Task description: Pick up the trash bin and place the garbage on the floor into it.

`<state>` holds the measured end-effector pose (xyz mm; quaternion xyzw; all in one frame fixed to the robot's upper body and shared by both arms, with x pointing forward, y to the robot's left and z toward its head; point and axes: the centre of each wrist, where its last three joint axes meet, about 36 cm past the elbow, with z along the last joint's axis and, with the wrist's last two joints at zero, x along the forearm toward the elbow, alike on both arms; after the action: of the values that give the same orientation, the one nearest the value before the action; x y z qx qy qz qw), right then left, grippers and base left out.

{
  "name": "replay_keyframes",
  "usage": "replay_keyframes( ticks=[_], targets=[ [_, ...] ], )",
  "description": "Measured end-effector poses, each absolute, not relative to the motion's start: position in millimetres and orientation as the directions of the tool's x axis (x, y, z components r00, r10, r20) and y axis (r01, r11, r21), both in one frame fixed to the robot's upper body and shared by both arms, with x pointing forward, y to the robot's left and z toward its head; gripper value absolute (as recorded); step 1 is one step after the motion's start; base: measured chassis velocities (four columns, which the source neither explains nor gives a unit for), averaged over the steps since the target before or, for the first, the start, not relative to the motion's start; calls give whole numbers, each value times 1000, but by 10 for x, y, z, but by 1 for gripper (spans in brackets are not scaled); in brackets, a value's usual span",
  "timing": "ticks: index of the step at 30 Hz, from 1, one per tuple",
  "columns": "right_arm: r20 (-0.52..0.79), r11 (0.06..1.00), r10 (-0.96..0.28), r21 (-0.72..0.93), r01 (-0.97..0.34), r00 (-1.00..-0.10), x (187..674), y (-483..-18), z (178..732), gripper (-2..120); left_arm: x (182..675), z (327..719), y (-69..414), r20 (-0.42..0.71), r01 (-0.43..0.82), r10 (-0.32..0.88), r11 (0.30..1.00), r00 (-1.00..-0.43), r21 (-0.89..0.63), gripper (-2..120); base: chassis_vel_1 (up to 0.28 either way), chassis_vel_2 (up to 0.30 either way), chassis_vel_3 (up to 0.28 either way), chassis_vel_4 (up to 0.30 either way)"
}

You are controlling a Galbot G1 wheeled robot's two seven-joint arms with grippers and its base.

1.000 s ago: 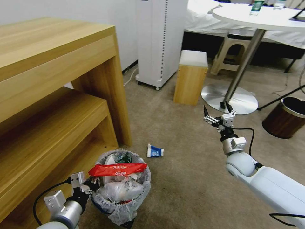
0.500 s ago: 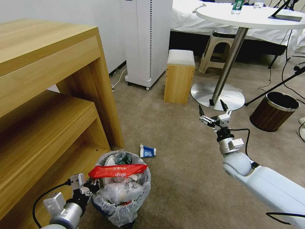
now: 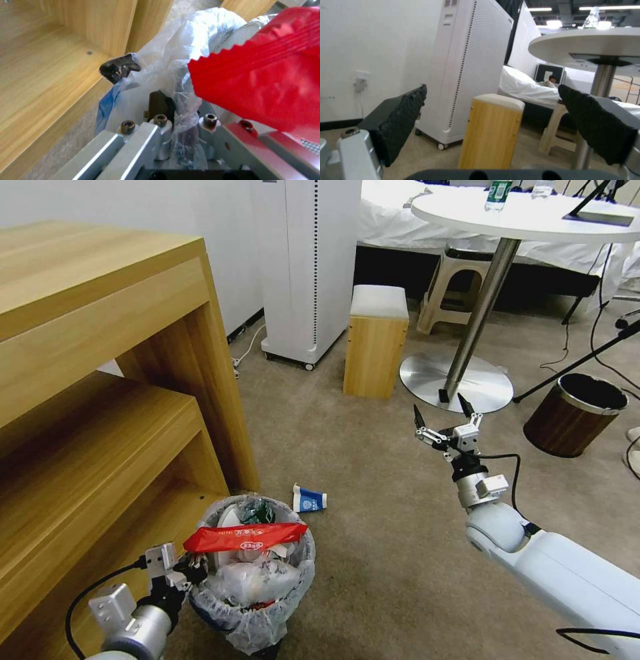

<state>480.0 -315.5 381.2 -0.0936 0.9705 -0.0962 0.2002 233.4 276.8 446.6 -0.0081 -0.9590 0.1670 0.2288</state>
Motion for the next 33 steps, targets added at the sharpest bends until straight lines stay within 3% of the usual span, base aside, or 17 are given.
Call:
replay_keyframes(
  ticks=[8, 33],
  targets=[
    [-373, 962, -233, -221, -158, -898, 4836, -3129, 3766, 100, 2341, 4454, 2787, 439, -69, 84, 944, -895, -321, 3, -116, 117, 122, -114],
    [-346, 960, -260, -194, -202, -902, 4873, -3046, 3690, 100, 2427, 4378, 3024, 456, -135, 16, 946, -890, -295, 3, -2, 2, 1, -2]
  ],
)
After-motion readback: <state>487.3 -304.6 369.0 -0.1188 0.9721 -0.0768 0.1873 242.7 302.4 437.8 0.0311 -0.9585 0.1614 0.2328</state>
